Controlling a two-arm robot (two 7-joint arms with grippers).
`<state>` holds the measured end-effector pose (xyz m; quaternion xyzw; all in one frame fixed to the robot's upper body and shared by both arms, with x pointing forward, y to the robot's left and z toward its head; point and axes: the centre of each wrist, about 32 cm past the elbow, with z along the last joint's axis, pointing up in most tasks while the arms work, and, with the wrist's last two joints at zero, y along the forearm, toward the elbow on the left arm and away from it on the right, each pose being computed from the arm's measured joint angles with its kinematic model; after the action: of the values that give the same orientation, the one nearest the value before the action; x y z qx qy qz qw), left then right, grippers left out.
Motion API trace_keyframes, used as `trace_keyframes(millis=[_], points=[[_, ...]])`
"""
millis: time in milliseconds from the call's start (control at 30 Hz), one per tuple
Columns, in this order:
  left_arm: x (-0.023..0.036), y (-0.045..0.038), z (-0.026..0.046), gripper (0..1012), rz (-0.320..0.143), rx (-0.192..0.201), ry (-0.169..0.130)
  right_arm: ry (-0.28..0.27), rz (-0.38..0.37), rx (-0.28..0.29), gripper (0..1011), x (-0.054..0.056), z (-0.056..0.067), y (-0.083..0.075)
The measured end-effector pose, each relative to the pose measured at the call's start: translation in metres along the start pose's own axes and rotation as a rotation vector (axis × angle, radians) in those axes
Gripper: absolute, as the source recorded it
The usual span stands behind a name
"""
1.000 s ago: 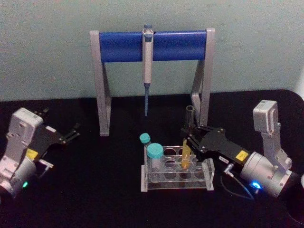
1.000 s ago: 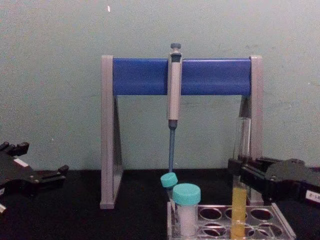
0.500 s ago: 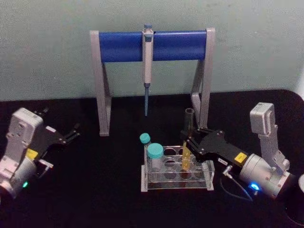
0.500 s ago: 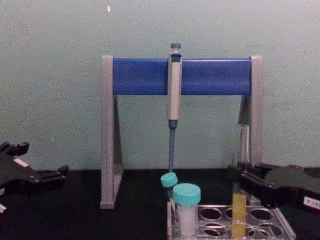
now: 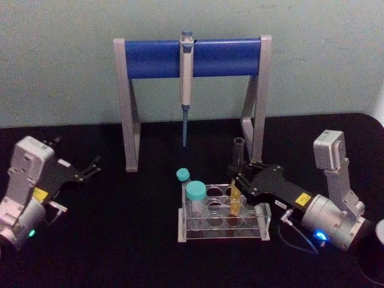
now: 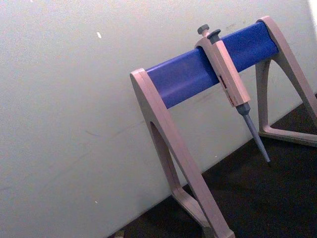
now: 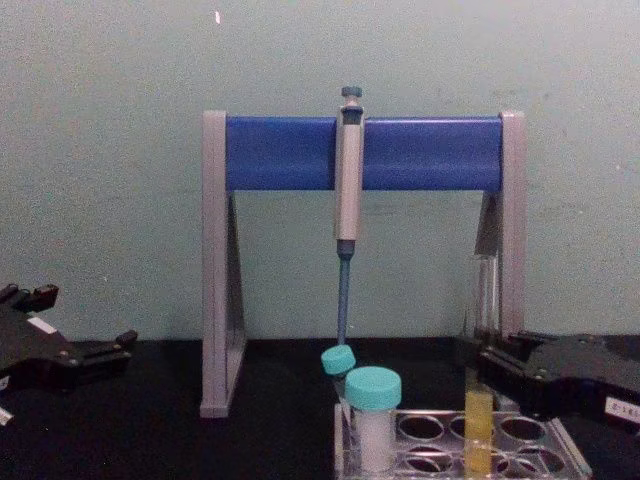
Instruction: Pick up the test tube from the test tube rack, shake it, then place it back into the test tube rack.
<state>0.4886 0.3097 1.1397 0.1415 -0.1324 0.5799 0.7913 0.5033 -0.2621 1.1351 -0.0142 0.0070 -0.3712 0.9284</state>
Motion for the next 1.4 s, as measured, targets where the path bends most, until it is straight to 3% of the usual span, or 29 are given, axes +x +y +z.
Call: trace_keyframes(millis=[267, 867, 1100, 1400], points=[[0.0000, 0.0000, 0.0000, 1010, 0.000, 0.000, 0.000, 0.000, 0.000, -0.001, 238, 0.0002, 0.0002, -0.0002], [0.0000, 0.0000, 0.0000, 1009, 0.000, 0.000, 0.000, 0.000, 0.001, 0.000, 819, 0.0002, 0.0006, -0.0003], [0.0000, 0.0000, 0.0000, 1010, 0.000, 0.000, 0.000, 0.000, 0.001, 0.001, 997, 0.0002, 0.0006, -0.0003], [0.0000, 0.0000, 0.0000, 1010, 0.000, 0.000, 0.000, -0.015, 0.003, 0.015, 1000, -0.0004, 0.0032, -0.0059]])
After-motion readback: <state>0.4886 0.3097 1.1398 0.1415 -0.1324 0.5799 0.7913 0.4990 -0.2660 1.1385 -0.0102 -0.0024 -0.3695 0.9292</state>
